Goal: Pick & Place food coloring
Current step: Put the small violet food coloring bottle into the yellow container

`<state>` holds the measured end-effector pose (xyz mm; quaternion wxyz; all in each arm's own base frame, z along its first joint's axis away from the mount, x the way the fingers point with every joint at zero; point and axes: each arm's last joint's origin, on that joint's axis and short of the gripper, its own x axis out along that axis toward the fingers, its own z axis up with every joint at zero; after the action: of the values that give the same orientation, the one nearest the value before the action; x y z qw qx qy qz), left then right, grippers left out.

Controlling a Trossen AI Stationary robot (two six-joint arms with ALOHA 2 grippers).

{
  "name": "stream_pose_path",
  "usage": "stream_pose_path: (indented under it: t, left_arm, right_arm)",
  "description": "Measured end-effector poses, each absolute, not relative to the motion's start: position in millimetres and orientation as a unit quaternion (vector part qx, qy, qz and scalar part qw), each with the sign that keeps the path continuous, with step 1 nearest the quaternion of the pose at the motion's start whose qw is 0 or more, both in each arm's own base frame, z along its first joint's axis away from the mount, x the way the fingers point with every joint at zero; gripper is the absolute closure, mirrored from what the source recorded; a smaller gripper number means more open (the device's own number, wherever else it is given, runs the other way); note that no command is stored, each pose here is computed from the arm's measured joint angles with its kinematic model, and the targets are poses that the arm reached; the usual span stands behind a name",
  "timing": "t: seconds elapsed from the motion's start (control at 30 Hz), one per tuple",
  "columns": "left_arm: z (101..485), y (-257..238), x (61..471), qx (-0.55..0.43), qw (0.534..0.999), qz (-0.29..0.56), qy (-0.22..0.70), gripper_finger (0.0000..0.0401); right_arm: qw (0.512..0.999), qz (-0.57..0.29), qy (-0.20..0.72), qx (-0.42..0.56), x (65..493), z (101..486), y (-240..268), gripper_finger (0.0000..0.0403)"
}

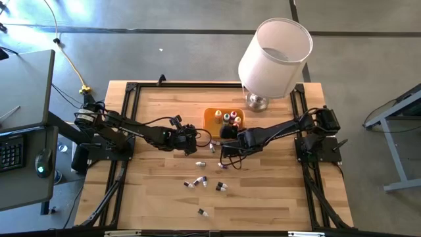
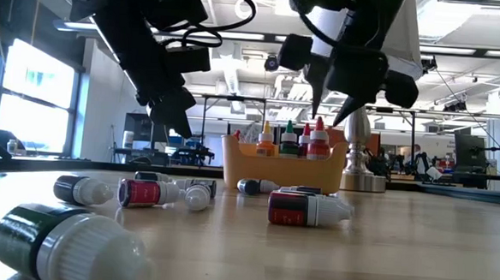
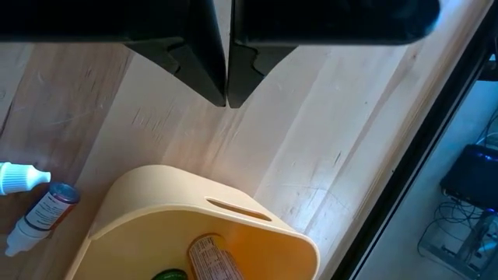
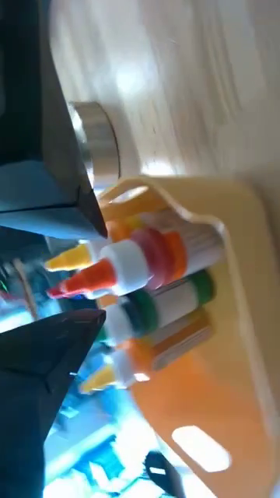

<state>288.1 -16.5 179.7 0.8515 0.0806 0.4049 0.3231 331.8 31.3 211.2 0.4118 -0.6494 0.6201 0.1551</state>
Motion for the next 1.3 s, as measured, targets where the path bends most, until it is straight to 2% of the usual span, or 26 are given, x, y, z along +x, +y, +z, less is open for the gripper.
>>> stream_pose_path:
  t: [0.07, 0.2, 0.37, 0.47, 0.6, 0.7, 0.8, 0.9, 1.07, 1.3]
  left_arm:
    - [179.6, -16.5, 288.1, 0.08, 0.852, 0.322, 0.406, 0.0392]
    - [179.6, -17.0, 287.7, 0.076, 0.853, 0.314, 0.41, 0.0392]
    - [199.0, -17.7, 280.8, 0.052, 0.871, 0.297, 0.388, 0.0392]
    - [217.1, -21.5, 273.5, 0.029, 0.891, 0.273, 0.363, 0.0392]
    - [245.0, -30.7, 256.3, 0.018, 0.914, 0.243, 0.323, 0.0392]
    - [257.8, -39.7, 238.3, 0.016, 0.927, 0.224, 0.3, 0.0392]
    - [252.9, -49.4, 216.9, 0.003, 0.936, 0.216, 0.279, 0.0392]
    - [236.0, -56.0, 198.9, -0.017, 0.945, 0.216, 0.247, 0.0392]
    - [205.5, -57.2, 185.1, -0.06, 0.963, 0.201, 0.169, 0.0392]
    - [181.1, -54.9, 178.4, -0.078, 0.975, 0.173, 0.112, 0.0392]
  right_arm:
    - [0.442, 0.12, 0.626, -0.631, 331.4, 211.4, 34.0, 0.0256]
    - [0.539, 0.084, 0.625, -0.559, 329.1, 209.8, 49.4, 0.0261]
    - [0.627, 0.041, 0.61, -0.483, 321.4, 211.6, 80.3, 0.0265]
    - [0.716, 0.008, 0.589, -0.375, 317.0, 218.4, 97.2, 0.0265]
    - [0.849, 0.001, 0.494, -0.19, 326.7, 214.0, 117.4, 0.0266]
    - [0.908, 0.013, 0.393, -0.145, 333.6, 198.1, 127.9, 0.0266]
    - [0.941, 0.011, 0.32, -0.108, 332.4, 180.7, 128.7, 0.0265]
    - [0.955, -0.007, 0.29, -0.054, 324.5, 164.2, 123.3, 0.0266]
    - [0.955, -0.063, 0.29, -0.002, 307.2, 134.5, 111.8, 0.0266]
    - [0.951, -0.066, 0.303, 0.005, 304.9, 101.6, 110.7, 0.0266]
